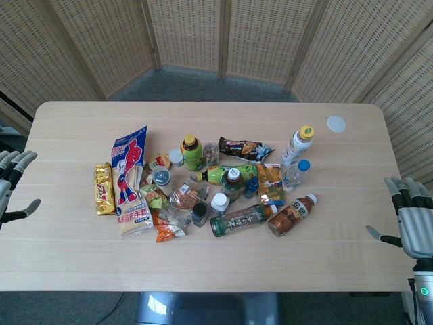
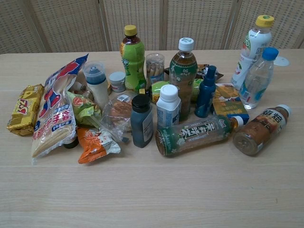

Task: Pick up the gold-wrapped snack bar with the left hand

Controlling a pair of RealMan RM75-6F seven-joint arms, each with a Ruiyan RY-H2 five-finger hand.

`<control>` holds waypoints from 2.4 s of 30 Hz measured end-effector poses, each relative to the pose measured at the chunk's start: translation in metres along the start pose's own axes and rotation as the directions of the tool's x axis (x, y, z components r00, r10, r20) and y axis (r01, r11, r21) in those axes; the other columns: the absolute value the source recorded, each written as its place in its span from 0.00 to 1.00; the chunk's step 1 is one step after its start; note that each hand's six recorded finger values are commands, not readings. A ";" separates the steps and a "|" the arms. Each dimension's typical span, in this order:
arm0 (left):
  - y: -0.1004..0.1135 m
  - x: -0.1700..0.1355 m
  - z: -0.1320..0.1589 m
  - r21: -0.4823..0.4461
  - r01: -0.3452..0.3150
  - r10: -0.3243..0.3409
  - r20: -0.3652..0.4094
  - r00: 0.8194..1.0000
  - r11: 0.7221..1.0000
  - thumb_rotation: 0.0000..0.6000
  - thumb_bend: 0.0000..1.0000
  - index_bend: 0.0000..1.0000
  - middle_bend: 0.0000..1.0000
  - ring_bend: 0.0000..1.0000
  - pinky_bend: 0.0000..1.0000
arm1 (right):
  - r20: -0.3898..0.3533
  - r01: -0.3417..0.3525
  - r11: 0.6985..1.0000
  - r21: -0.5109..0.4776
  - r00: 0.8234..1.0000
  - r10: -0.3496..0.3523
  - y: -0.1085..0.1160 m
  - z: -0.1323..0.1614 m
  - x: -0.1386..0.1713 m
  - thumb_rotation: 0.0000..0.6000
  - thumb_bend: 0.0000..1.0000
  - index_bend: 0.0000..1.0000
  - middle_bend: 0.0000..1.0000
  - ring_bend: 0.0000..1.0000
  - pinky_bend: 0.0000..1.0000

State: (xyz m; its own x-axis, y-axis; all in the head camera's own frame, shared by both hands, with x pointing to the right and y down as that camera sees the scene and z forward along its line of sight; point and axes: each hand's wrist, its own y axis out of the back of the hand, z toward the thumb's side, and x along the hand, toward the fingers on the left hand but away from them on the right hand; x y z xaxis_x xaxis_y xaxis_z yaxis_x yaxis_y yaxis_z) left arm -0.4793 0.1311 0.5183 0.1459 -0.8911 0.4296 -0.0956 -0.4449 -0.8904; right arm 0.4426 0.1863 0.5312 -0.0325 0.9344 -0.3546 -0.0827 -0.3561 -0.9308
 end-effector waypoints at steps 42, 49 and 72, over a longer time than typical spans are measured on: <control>-0.115 0.047 -0.002 0.326 0.403 -0.449 0.079 0.890 0.855 1.00 0.33 0.00 0.00 0.00 0.00 | 0.031 0.030 0.999 0.017 0.999 -0.031 0.007 -0.005 0.003 0.79 0.02 0.00 0.00 0.00 0.00; -0.137 0.065 0.004 0.366 0.440 -0.497 0.074 0.864 0.820 1.00 0.33 0.00 0.00 0.00 0.00 | 0.056 0.039 0.999 0.022 0.998 -0.040 0.011 -0.012 0.008 0.80 0.02 0.00 0.00 0.00 0.00; -0.181 0.108 0.039 0.427 0.487 -0.573 0.092 0.815 0.761 1.00 0.33 0.00 0.00 0.00 0.00 | 0.110 0.054 0.998 0.042 0.992 -0.058 0.023 -0.028 0.021 0.81 0.02 0.00 0.00 0.00 0.00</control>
State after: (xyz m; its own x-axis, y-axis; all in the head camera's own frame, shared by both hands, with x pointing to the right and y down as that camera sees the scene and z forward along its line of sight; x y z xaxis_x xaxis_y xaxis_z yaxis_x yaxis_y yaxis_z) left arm -0.4081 0.1184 0.7202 0.2637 -0.4629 0.8463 0.4191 -0.7352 -0.5328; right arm 0.4681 0.1979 0.4998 -0.1371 0.9478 -0.2879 -0.1258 -0.3049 -0.9440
